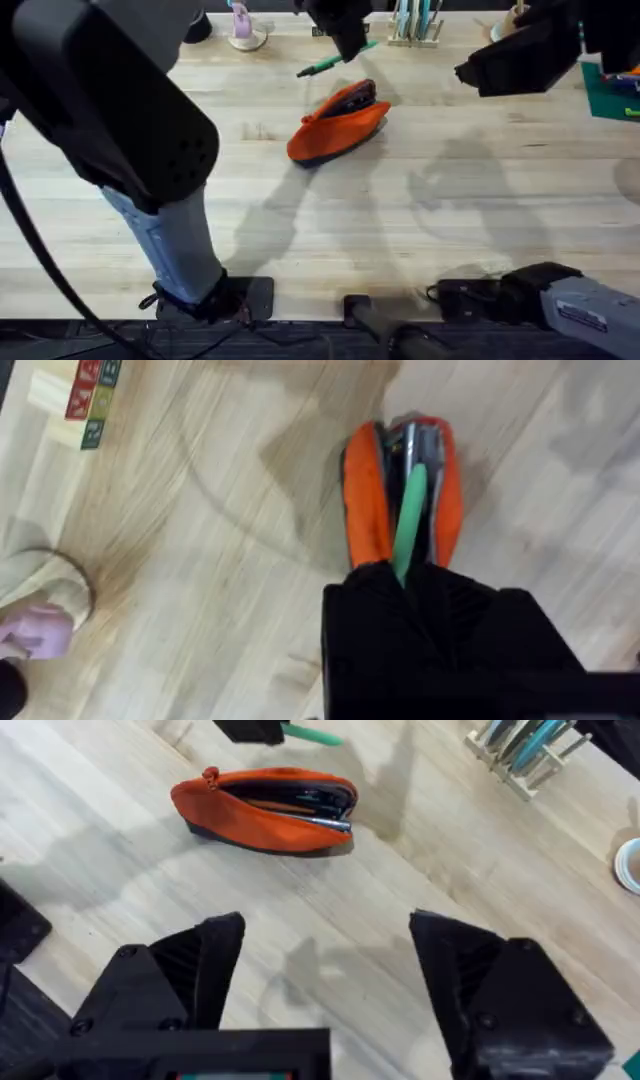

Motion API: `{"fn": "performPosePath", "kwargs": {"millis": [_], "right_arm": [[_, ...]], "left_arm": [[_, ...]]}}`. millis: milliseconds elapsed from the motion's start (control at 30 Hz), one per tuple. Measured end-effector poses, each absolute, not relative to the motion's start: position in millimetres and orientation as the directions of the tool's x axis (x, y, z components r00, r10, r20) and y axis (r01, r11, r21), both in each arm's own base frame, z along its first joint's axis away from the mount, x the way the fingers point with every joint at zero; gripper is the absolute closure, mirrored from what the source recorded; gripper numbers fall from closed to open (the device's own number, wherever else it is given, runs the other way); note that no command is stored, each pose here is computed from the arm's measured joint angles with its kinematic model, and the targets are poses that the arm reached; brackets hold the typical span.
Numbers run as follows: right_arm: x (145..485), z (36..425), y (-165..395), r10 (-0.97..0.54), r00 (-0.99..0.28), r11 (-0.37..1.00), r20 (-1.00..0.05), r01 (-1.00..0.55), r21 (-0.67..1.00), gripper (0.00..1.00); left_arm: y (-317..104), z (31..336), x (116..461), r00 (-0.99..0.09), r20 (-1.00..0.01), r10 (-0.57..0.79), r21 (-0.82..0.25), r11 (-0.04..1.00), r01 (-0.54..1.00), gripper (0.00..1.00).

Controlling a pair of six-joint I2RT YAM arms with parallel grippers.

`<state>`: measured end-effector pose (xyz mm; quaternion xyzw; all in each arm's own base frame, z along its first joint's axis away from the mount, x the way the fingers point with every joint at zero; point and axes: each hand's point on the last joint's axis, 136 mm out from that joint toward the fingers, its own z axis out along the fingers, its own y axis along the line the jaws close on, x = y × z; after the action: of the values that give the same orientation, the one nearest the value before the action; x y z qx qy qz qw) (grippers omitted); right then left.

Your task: Unzip the bag, pick up the pens from the table one at a time and place them inside, then zip the bag closed.

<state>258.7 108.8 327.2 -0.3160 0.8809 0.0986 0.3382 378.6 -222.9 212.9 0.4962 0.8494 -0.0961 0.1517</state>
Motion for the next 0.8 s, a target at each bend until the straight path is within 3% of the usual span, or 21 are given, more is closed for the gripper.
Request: {"fn": "performPosePath", "kwargs": {"millis": [433, 800], "right_arm": [[259, 327, 108, -0.491, -0.573, 0.783, -0.656, -0.621, -0.044, 0.005], [259, 327, 108, -0.494, -0.571, 0.781, -0.656, -0.623, -0.046, 0.003]], "left_arm": [[-274, 222, 369, -0.462, -0.436, 0.772, -0.045, 0.494, 0.868, 0.959], [-275, 221, 370, -0.503, -0.436, 0.746, -0.067, 0.531, 0.845, 0.959]]}}
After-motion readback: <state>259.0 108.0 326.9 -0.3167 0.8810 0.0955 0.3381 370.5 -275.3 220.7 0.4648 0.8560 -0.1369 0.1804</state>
